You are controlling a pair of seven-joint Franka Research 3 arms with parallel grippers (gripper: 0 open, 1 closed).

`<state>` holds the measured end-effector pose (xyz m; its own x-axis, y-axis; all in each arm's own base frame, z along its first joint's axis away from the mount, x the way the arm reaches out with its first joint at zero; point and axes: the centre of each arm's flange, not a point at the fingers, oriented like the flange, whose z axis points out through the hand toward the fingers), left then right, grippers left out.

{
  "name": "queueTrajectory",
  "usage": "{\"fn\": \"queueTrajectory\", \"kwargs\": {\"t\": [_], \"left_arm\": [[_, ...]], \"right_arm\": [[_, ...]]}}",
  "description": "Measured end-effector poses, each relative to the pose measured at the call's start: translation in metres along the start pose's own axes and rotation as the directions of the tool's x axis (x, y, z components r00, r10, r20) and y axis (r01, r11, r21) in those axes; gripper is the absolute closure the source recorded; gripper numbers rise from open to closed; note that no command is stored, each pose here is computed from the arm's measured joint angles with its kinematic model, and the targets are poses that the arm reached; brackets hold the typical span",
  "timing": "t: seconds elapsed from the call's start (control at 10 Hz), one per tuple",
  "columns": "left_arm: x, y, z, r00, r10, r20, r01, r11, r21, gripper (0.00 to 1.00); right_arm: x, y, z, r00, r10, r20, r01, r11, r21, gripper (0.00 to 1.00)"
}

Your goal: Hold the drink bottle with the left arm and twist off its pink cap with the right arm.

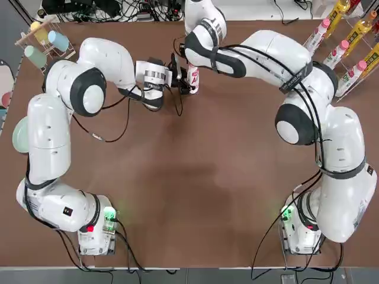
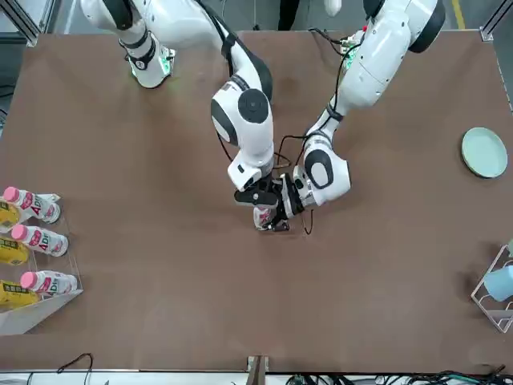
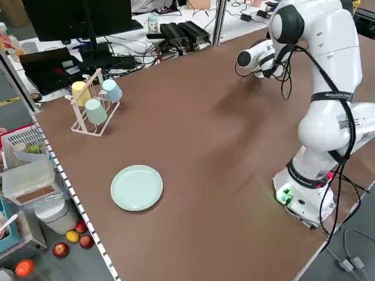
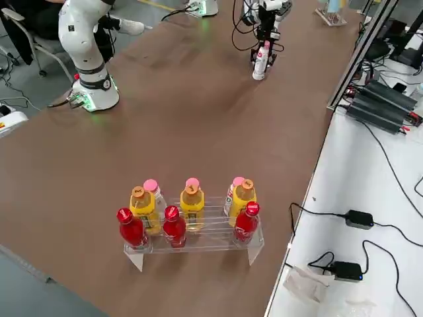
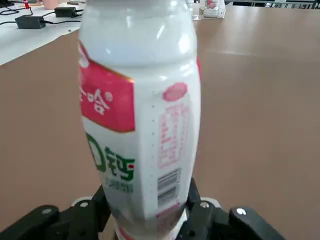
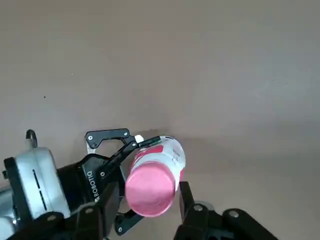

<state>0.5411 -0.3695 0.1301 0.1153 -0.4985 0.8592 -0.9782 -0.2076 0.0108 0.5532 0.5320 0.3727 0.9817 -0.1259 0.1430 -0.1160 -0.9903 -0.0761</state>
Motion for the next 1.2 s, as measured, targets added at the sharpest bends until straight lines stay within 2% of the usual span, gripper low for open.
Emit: {"fn": "queueTrajectory", "kwargs": {"t": [0.2, 0.7, 1.2], "left_arm": [[0.0, 0.0001, 0.0001, 1.0, -0.002, -0.001, 0.002, 1.0, 0.001, 0.4], [-0.0002, 0.0001, 0.0001, 1.0, -0.01, -0.003, 0.01, 1.0, 0.003, 0.4], [-0.0004, -0.0002, -0.0001, 1.0, -0.016, -0.004, 0.016, 1.0, 0.005, 0.4]], "right_arm": [[0.0006, 0.0005, -0.0001, 1.0, 0.0, -0.002, 0.0, 1.0, -0.002, 0.57], [0.0011, 0.0002, -0.0001, 0.999, -0.051, -0.009, 0.051, 0.999, -0.001, 0.57], [0.0017, -0.0003, -0.0001, 0.977, -0.212, -0.013, 0.212, 0.977, 0.001, 0.57]]}}
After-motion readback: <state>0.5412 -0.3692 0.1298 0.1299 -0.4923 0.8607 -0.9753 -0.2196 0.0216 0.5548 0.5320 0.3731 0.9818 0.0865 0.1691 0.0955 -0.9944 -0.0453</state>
